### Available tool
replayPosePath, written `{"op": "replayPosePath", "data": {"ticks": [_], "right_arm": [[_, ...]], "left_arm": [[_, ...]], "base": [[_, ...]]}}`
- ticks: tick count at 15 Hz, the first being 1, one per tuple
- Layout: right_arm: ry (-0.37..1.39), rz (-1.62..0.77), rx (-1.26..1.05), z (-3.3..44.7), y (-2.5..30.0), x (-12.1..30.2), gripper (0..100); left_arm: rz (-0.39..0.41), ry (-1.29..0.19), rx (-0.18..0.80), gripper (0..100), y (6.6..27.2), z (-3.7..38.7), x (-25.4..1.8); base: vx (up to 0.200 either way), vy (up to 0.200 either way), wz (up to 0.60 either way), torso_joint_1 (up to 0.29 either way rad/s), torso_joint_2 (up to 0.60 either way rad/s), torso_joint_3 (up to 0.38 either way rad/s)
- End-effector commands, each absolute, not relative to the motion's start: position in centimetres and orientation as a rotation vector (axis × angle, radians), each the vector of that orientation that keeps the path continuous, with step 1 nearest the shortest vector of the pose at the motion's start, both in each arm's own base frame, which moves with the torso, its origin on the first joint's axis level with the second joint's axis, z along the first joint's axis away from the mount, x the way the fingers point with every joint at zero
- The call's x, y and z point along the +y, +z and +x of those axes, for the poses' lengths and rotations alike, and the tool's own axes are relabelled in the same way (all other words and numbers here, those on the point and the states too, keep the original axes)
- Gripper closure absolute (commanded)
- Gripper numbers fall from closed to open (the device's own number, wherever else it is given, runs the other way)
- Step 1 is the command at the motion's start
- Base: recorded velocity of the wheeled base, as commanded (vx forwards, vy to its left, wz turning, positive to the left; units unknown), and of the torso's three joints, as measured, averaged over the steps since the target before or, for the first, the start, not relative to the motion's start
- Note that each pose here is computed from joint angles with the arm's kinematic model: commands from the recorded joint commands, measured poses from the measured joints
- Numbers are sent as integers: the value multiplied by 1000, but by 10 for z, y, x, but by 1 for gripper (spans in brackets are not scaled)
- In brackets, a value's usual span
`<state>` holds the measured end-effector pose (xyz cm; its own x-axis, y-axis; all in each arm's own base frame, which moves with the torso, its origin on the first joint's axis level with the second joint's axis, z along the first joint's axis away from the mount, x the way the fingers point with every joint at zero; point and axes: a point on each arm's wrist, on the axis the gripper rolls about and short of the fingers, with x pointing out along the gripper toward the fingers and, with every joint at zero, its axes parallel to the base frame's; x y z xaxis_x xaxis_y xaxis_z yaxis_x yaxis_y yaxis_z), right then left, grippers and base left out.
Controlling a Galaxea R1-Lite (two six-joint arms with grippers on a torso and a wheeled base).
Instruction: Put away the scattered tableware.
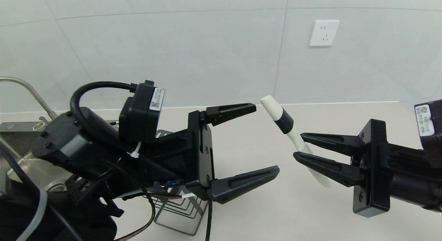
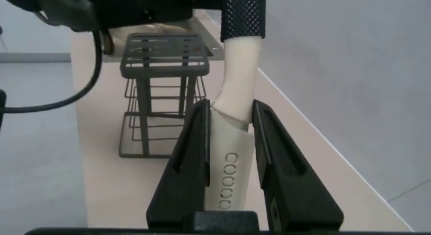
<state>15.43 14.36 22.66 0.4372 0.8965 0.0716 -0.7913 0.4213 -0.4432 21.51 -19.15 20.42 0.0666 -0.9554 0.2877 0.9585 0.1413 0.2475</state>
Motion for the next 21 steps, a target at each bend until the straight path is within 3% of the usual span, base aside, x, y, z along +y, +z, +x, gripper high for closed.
{"op": "replayPosePath", "data": {"ticks": [1,7,12,16,21], "right_arm": [[1092,-369,-336,149,229,142,100],[1135,-367,-335,147,227,147,100],[1135,-369,-334,148,227,148,100],[1129,-364,-353,152,233,151,100],[1126,-361,-371,156,238,155,100]], "left_arm": [[-11,-1455,-435,0,203,222,-202],[-65,-1559,-475,0,214,209,-235],[-88,-1526,-495,0,222,208,-235],[-166,-1551,-451,0,231,202,-229],[-162,-1547,-440,0,227,204,-230]], "base": [[0,0,0,0,0,0],[0,0,0,0,0,0],[0,0,0,0,0,0],[0,0,0,0,0,0],[0,0,0,0,0,0]]}}
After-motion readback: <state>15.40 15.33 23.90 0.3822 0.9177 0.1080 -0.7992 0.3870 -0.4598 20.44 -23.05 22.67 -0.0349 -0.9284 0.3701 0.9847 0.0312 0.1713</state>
